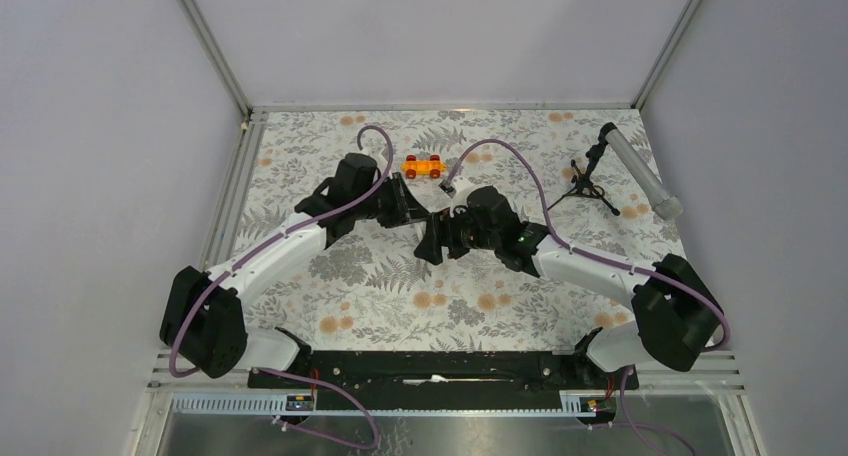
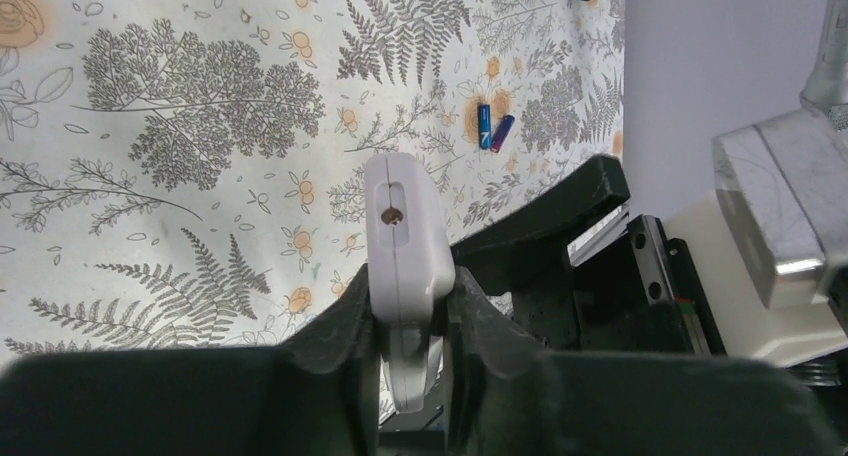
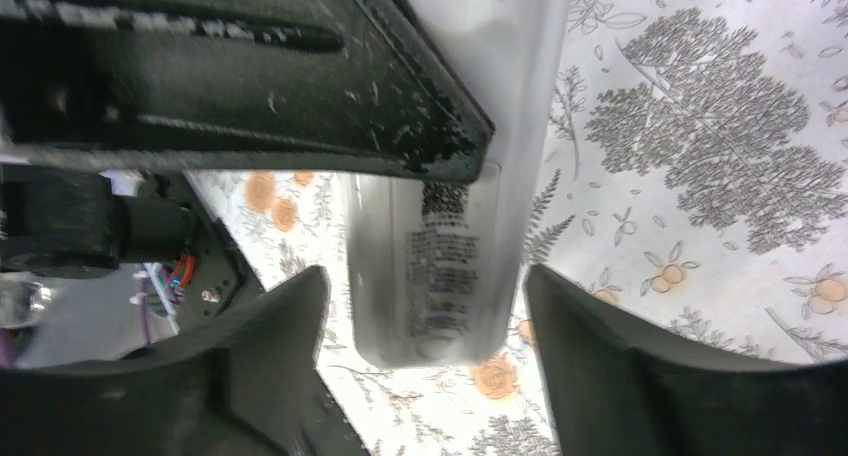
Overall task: Load the batteries into the remote control
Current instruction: Pick up the remote control from the center of the board.
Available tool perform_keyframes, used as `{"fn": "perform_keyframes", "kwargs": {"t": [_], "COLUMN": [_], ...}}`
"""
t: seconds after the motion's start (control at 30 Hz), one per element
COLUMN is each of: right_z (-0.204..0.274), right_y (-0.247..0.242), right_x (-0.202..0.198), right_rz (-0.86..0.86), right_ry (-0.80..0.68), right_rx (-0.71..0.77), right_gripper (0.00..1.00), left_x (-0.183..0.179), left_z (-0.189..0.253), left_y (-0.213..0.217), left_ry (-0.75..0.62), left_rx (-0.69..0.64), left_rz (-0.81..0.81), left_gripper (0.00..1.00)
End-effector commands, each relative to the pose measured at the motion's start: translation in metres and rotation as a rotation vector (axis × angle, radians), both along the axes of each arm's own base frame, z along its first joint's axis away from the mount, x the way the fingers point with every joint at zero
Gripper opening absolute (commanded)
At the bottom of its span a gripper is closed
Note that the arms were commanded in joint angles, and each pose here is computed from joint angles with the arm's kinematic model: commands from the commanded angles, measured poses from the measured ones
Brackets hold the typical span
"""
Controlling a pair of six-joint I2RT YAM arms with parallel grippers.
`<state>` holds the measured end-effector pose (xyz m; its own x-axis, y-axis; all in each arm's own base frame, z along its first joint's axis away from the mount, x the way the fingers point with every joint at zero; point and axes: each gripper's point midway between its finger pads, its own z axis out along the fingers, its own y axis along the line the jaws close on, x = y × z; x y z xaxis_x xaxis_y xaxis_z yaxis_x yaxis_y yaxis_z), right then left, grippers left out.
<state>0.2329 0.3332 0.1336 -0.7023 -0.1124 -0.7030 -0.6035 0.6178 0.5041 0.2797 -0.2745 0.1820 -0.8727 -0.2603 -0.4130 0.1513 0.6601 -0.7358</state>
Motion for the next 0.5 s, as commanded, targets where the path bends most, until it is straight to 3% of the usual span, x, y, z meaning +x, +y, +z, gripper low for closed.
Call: {"fn": "perform_keyframes", "kwargs": {"t": [0.0, 0.07, 0.2, 0.47], "right_z": [0.033, 0.037, 0.061, 0.113], "right_y": [0.013, 0.009, 0.002, -0.036], "right_x": [0.0, 0.001, -0.002, -0.002], "right_rz": [0.042, 0.006, -0.077, -0.371], "right_ry": [-0.058, -0.039, -0.02, 0.048], "right_rx": [0.08, 0.084, 0.208, 0.536], "right_gripper": [0.93, 0.99, 1.0, 0.89], "left_x": [0.009, 0.009, 0.007, 0.005], "left_z": [0.012, 0.017, 0.03, 0.063], "left_y": [-0.003, -0.001, 0.015, 0.046], "left_ry": [-0.089, -0.165, -0.269, -0.438], "left_rx": [-0.012, -0.018, -0.099, -0.24], "left_rz": [-0.021, -0.068, -0.087, -0.013], "left_gripper": [0.0, 0.0, 0.0, 0.0]}}
